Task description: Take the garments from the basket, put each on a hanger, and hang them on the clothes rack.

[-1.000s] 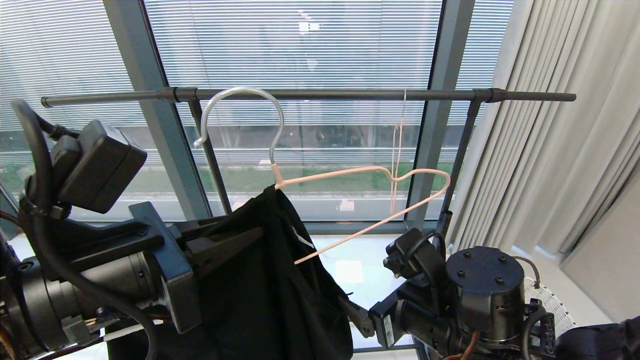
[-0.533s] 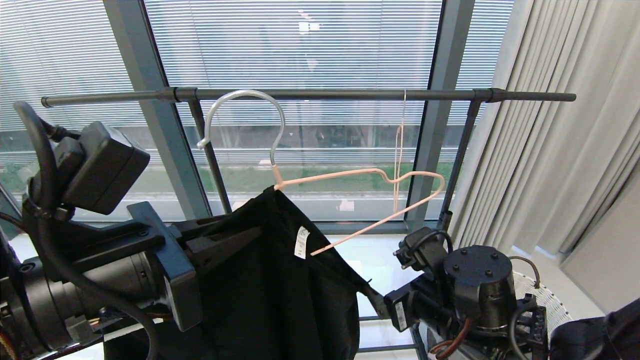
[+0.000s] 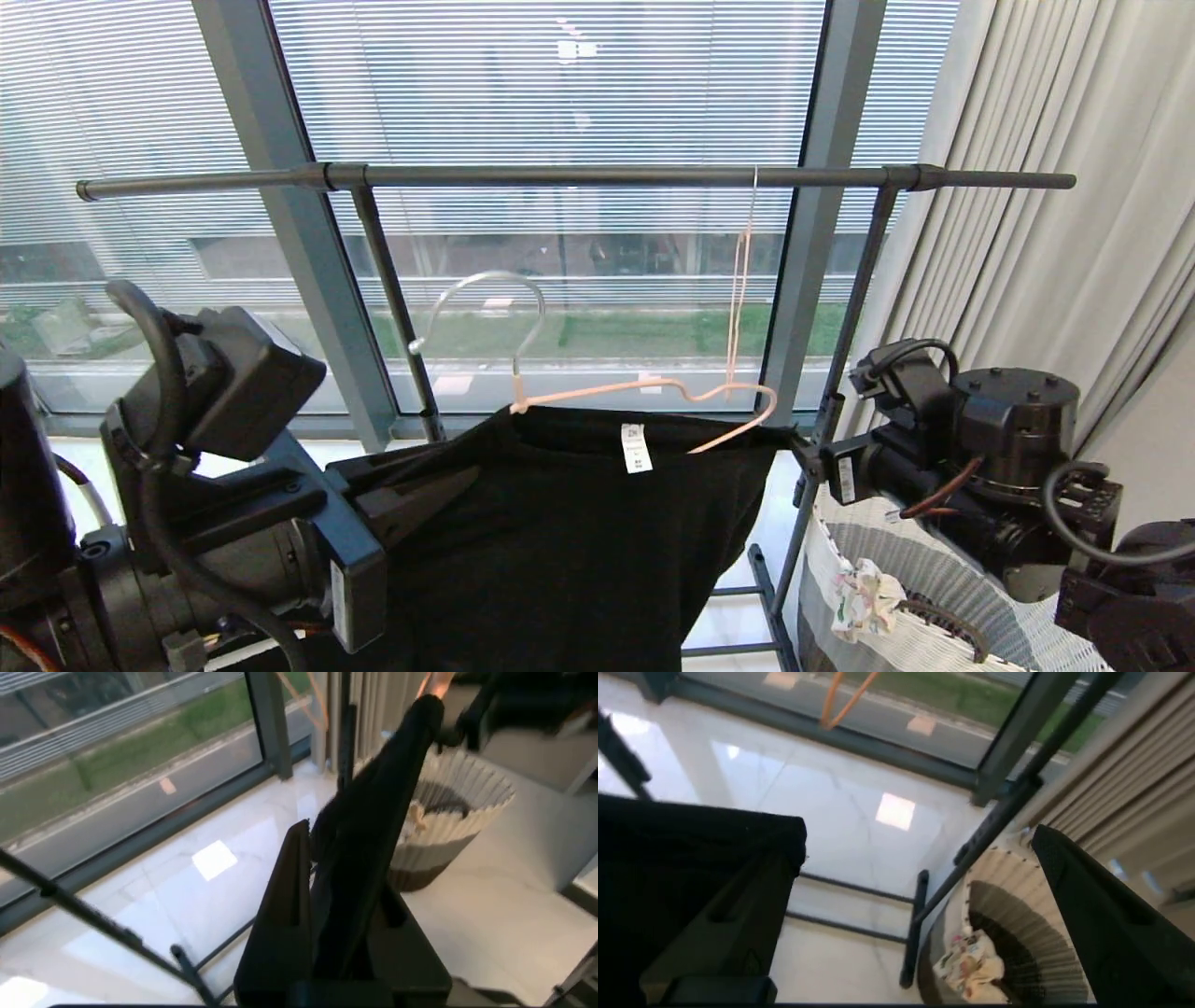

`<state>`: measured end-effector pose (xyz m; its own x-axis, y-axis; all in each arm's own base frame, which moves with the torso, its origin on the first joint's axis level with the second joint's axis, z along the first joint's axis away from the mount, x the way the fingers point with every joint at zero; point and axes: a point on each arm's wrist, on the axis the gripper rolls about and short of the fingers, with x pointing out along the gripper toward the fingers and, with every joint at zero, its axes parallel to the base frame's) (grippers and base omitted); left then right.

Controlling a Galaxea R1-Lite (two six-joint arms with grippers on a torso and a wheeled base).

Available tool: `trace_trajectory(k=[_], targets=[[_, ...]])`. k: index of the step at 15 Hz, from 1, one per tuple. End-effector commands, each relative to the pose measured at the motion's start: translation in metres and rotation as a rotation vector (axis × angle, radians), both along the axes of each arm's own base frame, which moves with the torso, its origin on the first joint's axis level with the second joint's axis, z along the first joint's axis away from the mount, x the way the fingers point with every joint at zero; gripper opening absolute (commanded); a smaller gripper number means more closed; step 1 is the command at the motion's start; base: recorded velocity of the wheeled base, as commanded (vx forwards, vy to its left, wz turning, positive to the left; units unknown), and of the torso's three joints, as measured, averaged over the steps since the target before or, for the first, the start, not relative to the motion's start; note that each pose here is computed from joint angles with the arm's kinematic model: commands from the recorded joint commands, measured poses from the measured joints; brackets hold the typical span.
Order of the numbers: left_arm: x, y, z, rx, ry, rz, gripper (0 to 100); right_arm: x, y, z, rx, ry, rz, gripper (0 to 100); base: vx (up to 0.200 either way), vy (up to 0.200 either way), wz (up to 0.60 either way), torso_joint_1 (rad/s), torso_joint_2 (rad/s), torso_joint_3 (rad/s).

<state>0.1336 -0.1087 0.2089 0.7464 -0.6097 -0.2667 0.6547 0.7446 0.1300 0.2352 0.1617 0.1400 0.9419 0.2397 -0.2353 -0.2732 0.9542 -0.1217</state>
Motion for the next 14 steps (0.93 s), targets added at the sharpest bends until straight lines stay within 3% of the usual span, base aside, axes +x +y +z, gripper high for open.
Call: trace_trajectory(k=[1,6,10,14], targets=[[0.001,-0.001,-0.016,0.051,0.046,-0.001,0,-0.004,-0.012,0.025,0.05,-0.073,-0.024,100,0.0,0.0,0.0,0.0,0.0,0.0],[0.022,-0.018,-0.029,0.103,0.11,-0.001,0,-0.024,-0.024,0.058,0.121,-0.173,-0.01,100,0.0,0.0,0.0,0.0,0.0,0.0],[0.031,-0.027,-0.029,0.108,0.122,-0.008,0,-0.052,-0.041,0.079,0.136,-0.158,0.125,100,0.0,0.0,0.0,0.0,0.0,0.0],[0.03,-0.029,-0.025,0.093,0.114,-0.021,0,-0.056,-0.049,0.088,0.13,-0.102,0.241,100,0.0,0.0,0.0,0.0,0.0,0.0]])
